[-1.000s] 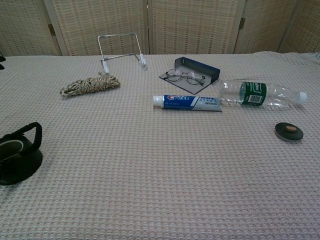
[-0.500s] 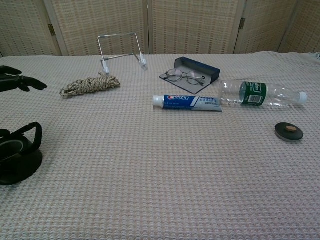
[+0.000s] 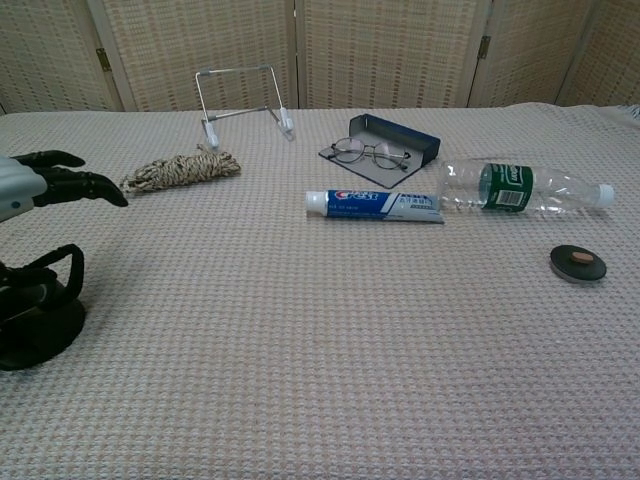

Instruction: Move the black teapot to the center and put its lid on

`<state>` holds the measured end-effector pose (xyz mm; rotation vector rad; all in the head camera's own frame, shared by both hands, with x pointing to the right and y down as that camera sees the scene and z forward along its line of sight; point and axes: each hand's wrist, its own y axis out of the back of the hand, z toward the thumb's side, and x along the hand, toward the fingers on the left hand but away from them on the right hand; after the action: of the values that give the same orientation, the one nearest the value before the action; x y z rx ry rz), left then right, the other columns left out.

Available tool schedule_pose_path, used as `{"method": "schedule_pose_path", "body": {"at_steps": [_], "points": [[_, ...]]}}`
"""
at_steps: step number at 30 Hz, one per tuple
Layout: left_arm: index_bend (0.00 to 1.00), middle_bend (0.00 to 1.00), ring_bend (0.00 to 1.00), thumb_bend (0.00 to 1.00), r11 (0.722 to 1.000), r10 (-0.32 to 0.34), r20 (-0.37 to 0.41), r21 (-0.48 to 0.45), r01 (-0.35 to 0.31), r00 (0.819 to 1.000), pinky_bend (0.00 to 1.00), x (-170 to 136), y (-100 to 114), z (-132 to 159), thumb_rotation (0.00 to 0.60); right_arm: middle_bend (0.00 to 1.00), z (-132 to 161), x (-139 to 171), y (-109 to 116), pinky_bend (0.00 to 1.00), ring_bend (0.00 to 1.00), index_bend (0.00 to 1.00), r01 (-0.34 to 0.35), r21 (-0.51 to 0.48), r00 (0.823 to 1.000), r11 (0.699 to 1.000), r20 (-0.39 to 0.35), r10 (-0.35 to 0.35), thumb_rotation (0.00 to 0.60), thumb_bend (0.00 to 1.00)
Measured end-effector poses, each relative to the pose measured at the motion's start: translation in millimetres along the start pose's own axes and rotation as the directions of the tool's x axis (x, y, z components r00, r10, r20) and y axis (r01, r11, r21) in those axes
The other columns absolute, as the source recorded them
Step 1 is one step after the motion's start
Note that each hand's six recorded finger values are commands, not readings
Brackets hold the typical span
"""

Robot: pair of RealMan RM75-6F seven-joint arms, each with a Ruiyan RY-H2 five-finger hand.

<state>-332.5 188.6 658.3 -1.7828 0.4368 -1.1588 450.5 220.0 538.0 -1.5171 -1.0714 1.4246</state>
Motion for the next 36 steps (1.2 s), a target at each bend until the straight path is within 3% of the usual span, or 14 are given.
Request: {"method": "schedule_pose_path", "body": {"at_steps": [12, 21, 23, 28, 36], "points": [[0.24, 0.13, 0.18, 0.28, 1.0, 0.003, 0.031, -0.013, -0.002, 1.0, 0.04, 13.9, -4.5, 8.9, 0.6, 0.0, -1.5, 1.0, -2.0, 0.08, 0.15, 0.0, -0.002, -0.008, 1.0, 1.0, 0.005, 0.002, 0.6, 0.32], [0.48, 0.17, 0.2, 0.45, 1.0, -0.007, 0.046, -0.027, 0.008, 0.999, 0.04, 24.8, -11.7, 13.4, 0.6, 0.0, -6.0, 2.7, -3.7, 0.08, 0.15, 0.0, -0.003, -0.015, 1.0, 1.0, 0.02, 0.003, 0.6, 0.32], [0.54, 0.23, 0.25, 0.48, 0.999, -0.001, 0.049, -0.032, 0.002, 0.999, 0.05, 25.5, -11.9, 14.3, 0.6, 0.0, -6.3, 2.2, -4.1, 0.08, 0.15, 0.0, -0.003, -0.017, 1.0, 1.0, 0.02, 0.003, 0.6, 0.32], [0.57, 0.38, 0.39, 0.48, 0.999, 0.02, 0.057, -0.051, -0.017, 0.998, 0.07, 26.0, -11.8, 15.9, 0.6, 0.0, -5.6, 0.2, -5.8, 0.08, 0.15, 0.0, -0.008, -0.017, 1.0, 1.0, 0.017, 0.008, 0.6, 0.32], [0.62, 0.53, 0.52, 0.48, 0.995, 0.058, 0.075, -0.08, -0.052, 0.995, 0.1, 26.2, -9.7, 17.0, 0.6, 0.0, -5.1, -2.1, -7.6, 0.08, 0.15, 0.0, -0.012, -0.018, 1.0, 1.0, 0.017, 0.013, 0.6, 0.32]]}}
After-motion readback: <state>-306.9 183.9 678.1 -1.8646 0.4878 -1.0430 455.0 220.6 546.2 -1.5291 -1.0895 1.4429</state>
